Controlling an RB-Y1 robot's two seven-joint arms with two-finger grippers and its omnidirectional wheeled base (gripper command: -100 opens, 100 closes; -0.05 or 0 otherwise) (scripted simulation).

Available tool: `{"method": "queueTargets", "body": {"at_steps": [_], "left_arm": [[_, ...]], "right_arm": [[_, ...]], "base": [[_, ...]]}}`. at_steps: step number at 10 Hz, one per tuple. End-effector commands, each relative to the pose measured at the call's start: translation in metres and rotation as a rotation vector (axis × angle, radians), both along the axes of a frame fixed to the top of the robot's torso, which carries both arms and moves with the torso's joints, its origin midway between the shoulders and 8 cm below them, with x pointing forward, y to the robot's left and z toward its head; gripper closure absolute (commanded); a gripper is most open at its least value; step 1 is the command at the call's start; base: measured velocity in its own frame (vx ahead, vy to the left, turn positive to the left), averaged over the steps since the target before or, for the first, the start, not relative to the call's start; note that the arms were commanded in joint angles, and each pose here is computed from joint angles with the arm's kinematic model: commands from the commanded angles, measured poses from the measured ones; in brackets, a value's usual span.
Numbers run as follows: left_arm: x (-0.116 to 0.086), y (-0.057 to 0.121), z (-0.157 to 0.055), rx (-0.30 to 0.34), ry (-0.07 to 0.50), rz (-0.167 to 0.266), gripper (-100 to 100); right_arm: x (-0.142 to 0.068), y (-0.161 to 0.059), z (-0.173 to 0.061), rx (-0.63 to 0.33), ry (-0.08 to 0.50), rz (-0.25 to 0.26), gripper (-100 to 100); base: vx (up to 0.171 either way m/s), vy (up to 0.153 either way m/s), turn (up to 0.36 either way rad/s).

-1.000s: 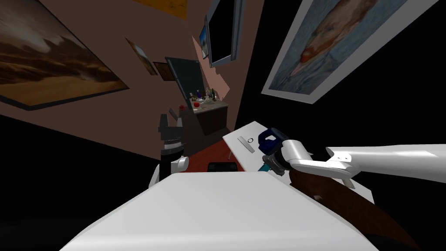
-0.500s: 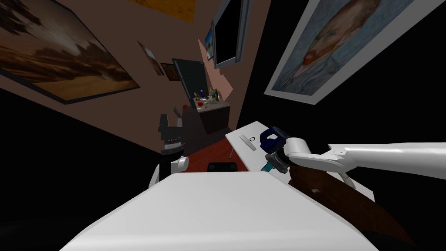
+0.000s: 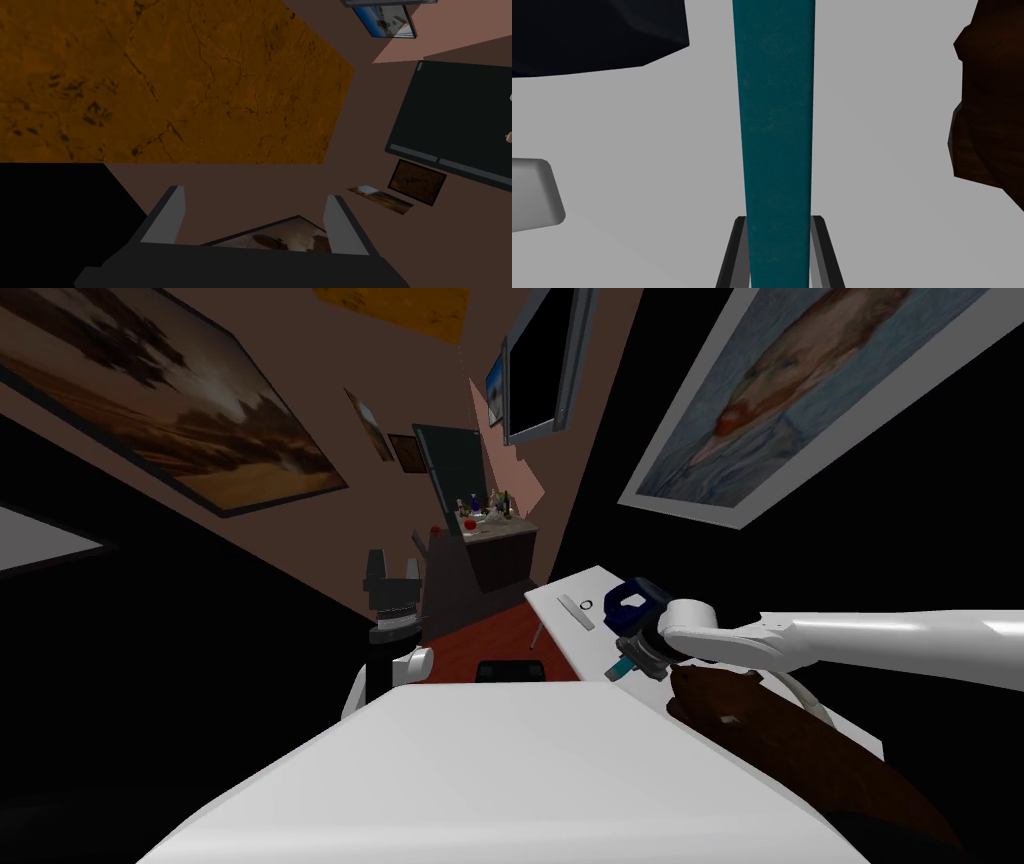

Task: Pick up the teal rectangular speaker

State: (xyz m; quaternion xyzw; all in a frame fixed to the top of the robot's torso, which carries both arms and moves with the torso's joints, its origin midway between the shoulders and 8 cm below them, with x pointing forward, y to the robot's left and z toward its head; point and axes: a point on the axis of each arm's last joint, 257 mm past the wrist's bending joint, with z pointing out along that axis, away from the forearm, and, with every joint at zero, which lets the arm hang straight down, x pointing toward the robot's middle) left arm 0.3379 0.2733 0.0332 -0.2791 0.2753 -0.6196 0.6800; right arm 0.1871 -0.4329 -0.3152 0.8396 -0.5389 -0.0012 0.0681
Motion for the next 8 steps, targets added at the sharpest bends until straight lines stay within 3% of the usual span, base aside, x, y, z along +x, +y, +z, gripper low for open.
{"method": "queueTargets", "body": {"at_steps": [1, 2, 4, 5, 7, 8], "left_arm": [[0.0, 0.0, 0.0, 0.0, 0.0, 0.0, 0], [0.0, 0.0, 0.0, 0.0, 0.0, 0.0, 0], [0.0, 0.0, 0.0, 0.0, 0.0, 0.0, 0], [0.0, 0.0, 0.0, 0.0, 0.0, 0.0, 0], [0.0, 0.0, 0.0, 0.0, 0.0, 0.0, 0], [0.0, 0.0, 0.0, 0.0, 0.0, 0.0, 0]], "right_arm": [[0.0, -0.002, 0.001, 0.012, 0.012, -0.006, 100], [0.01, -0.016, 0.004, 0.0, -0.007, -0.03, 100], [0.008, -0.017, 0.004, 0.017, 0.009, -0.037, 100], [0.018, -0.031, 0.008, 0.006, -0.012, -0.054, 100], [0.017, -0.033, 0.008, 0.021, -0.002, -0.067, 100], [0.027, -0.047, 0.012, 0.011, -0.027, -0.091, 100]], "base": [[-0.037, 0.02, -0.016], [-0.081, 0.03, 0.16], [-0.056, 0.032, 0.058], [-0.078, 0.054, 0.173], [-0.053, 0.04, 0.053], [-0.073, 0.057, 0.173]]}}
